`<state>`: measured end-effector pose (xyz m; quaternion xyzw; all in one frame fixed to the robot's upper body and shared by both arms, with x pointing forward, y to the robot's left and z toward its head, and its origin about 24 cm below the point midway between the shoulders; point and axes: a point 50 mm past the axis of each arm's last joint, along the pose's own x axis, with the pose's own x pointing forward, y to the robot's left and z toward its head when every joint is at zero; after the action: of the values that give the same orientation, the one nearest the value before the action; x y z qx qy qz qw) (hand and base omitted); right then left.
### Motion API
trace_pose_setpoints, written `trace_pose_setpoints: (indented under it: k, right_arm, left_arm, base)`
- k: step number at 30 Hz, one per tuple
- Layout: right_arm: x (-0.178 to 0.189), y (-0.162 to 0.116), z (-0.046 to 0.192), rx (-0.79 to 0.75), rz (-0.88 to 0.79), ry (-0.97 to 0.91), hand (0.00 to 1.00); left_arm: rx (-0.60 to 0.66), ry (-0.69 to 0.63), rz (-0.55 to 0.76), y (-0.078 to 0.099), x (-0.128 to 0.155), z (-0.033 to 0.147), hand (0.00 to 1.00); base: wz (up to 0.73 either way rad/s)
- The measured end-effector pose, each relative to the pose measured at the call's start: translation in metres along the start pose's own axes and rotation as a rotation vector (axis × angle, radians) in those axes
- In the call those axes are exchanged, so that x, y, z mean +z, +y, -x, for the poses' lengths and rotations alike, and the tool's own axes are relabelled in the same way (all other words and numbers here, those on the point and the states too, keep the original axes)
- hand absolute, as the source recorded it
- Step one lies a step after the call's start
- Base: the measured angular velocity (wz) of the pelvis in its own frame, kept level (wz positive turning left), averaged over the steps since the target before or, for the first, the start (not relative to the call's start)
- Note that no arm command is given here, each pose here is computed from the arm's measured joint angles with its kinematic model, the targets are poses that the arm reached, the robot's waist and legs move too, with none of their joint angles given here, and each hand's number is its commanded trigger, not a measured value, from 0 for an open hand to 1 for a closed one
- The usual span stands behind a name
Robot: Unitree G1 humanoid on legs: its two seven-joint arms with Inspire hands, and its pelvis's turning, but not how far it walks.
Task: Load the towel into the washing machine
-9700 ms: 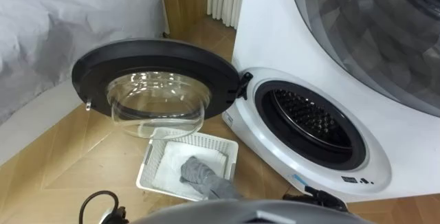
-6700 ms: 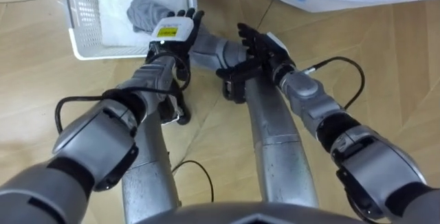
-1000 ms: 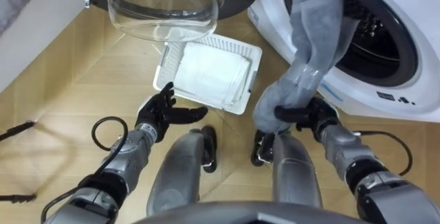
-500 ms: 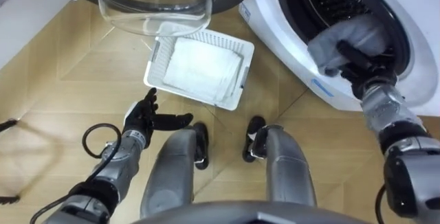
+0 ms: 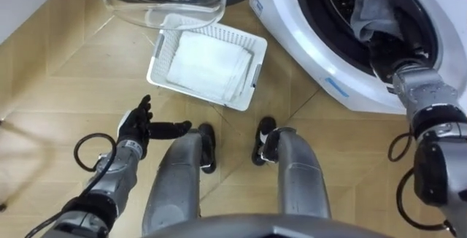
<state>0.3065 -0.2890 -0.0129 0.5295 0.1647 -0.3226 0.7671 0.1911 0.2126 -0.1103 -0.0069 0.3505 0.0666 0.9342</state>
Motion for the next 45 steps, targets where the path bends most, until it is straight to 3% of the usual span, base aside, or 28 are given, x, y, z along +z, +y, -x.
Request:
trace_pose_setpoints:
  k: [12,21,26,32,35,38,40,45]
  right_arm:
    - [0.004,0.018,-0.001,-0.093,-0.226,0.040,0.00]
    - [0.006,0.016,-0.001,-0.104,-0.247,0.033,0.00]
    - [0.011,0.005,-0.001,-0.115,-0.265,-0.016,0.00]
    - [0.014,-0.032,0.002,-0.126,-0.272,-0.062,0.00]
    - [0.011,-0.071,0.007,-0.179,-0.183,-0.083,0.00]
    - [-0.005,-0.116,0.018,-0.227,0.023,-0.043,0.00]
    - [-0.017,-0.160,0.034,-0.313,0.239,0.030,0.00]
    - [-0.042,-0.214,0.064,-0.377,0.725,0.248,0.00]
  left_arm:
    - [0.037,0.013,-0.083,0.001,-0.003,0.001,0.00]
    - [0.046,0.038,-0.115,0.002,-0.006,0.001,0.00]
    - [0.039,0.079,-0.112,0.002,-0.013,0.002,0.00]
    - [0.037,0.116,-0.133,0.007,-0.023,0.005,0.00]
    - [0.034,0.160,-0.147,0.011,-0.032,0.006,0.00]
    - [0.029,0.224,-0.167,0.015,-0.048,0.011,0.00]
    - [0.034,0.250,-0.183,0.018,-0.056,0.015,0.00]
    - [0.038,0.279,-0.216,0.022,-0.066,0.021,0.00]
  base:
    - [0.04]
    - [0.00]
    - [-0.05]
    - [0.03]
    - [0.07]
    - [-0.02]
    - [0.02]
    - [-0.01]
